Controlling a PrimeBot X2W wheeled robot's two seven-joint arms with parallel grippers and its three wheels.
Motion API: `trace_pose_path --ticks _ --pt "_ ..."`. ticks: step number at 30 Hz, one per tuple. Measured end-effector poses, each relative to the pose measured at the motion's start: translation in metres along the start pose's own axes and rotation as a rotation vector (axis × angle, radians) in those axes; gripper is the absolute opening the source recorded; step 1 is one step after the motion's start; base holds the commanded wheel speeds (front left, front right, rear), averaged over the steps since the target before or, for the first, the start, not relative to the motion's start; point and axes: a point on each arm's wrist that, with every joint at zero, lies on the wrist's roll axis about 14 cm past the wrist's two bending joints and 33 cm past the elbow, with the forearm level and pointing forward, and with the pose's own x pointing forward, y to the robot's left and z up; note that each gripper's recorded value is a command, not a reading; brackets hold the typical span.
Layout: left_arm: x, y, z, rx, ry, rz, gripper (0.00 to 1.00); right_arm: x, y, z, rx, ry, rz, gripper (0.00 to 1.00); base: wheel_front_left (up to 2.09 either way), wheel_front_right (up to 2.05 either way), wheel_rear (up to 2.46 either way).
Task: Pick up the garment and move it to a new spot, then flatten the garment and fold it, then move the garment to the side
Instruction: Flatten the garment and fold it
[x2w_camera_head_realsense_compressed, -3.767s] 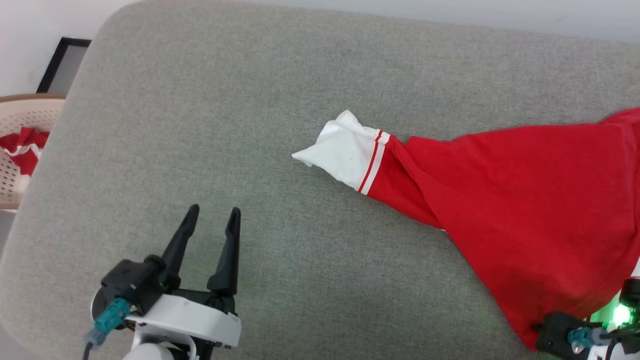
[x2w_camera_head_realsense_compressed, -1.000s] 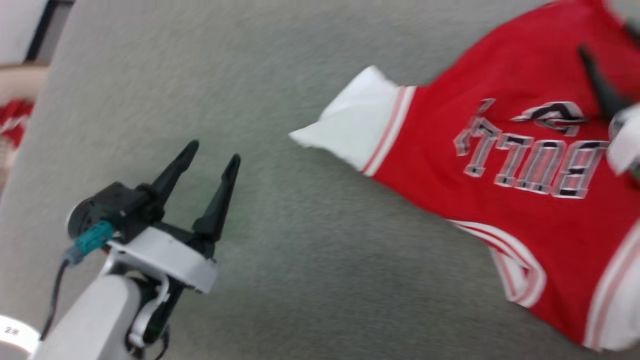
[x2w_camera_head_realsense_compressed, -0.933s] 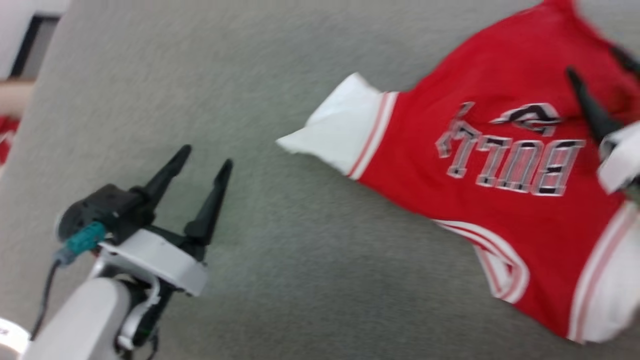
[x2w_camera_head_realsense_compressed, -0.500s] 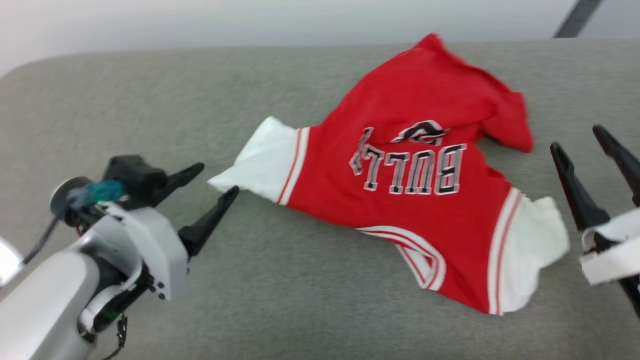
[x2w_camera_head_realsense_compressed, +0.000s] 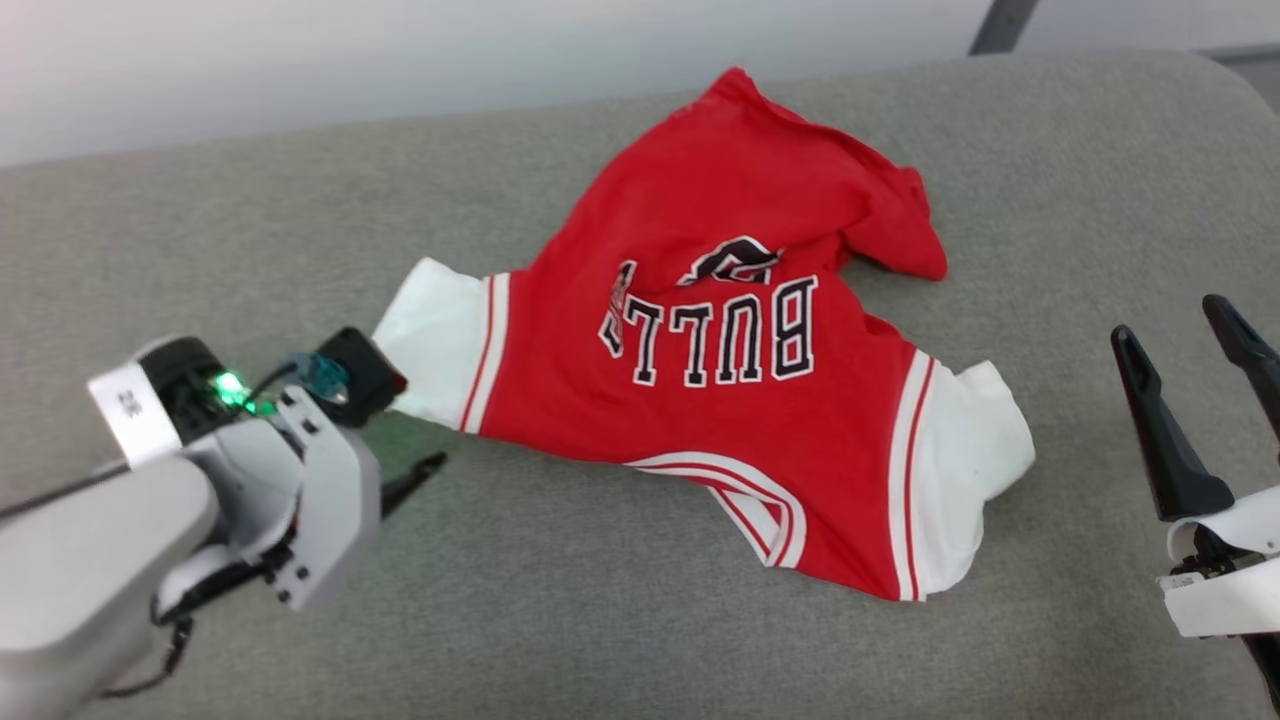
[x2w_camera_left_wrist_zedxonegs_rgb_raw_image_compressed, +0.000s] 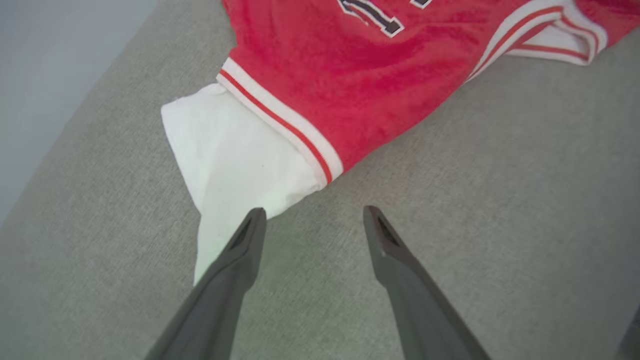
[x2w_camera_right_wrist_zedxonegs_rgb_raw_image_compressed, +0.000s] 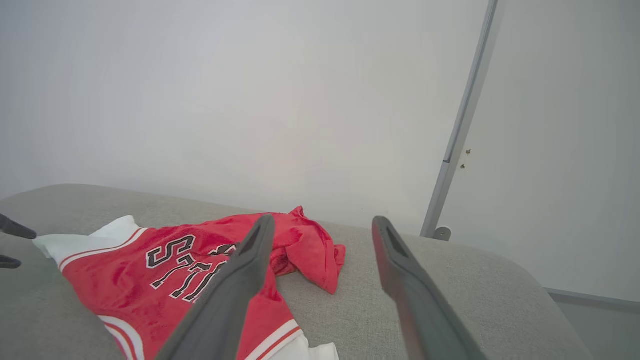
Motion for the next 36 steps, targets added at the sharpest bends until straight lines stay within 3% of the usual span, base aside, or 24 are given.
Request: trace_pose_path --ticks 6,18,19,20,21,22,23,29,36 --pt "0.019 0.027 -0.010 0.024 0.046 0.038 1.00 -0.006 -0.009 -0.006 0.001 0.023 -0.040 1.00 0.00 0.00 0.00" --pt "0.048 0.020 -0.040 0.053 0.135 0.011 1.00 -0.012 -0.016 -0.018 -0.007 0.083 -0.063 1.00 0.00 0.00 0.00" --pt "0.049 0.020 -0.040 0.052 0.132 0.012 0.82 -0.012 -0.014 -0.021 -0.007 0.096 -0.055 1.00 0.00 0.00 0.00" --pt "0.050 0.020 -0.039 0.051 0.127 0.013 0.82 -0.012 -0.012 -0.024 -0.007 0.116 -0.042 1.00 0.00 0.00 0.00" --pt "0.051 0.020 -0.039 0.054 0.125 0.013 0.34 -0.014 -0.009 -0.029 -0.009 0.143 -0.027 1.00 0.00 0.00 0.00" --pt "0.052 0.020 -0.039 0.054 0.119 0.013 0.34 -0.015 -0.006 -0.034 -0.015 0.170 -0.011 1.00 0.00 0.00 0.00" --pt "0.054 0.019 -0.037 0.047 0.109 0.012 0.03 -0.016 -0.002 -0.040 -0.026 0.205 0.014 1.00 0.00 0.00 0.00" --pt "0.061 0.014 -0.030 0.035 0.078 -0.002 0.00 -0.039 0.028 -0.091 -0.105 0.529 0.226 1.00 0.00 0.00 0.00" --pt "0.065 0.006 -0.018 0.032 0.041 -0.021 0.00 -0.068 0.047 -0.136 -0.284 0.872 0.506 1.00 0.00 0.00 0.00"
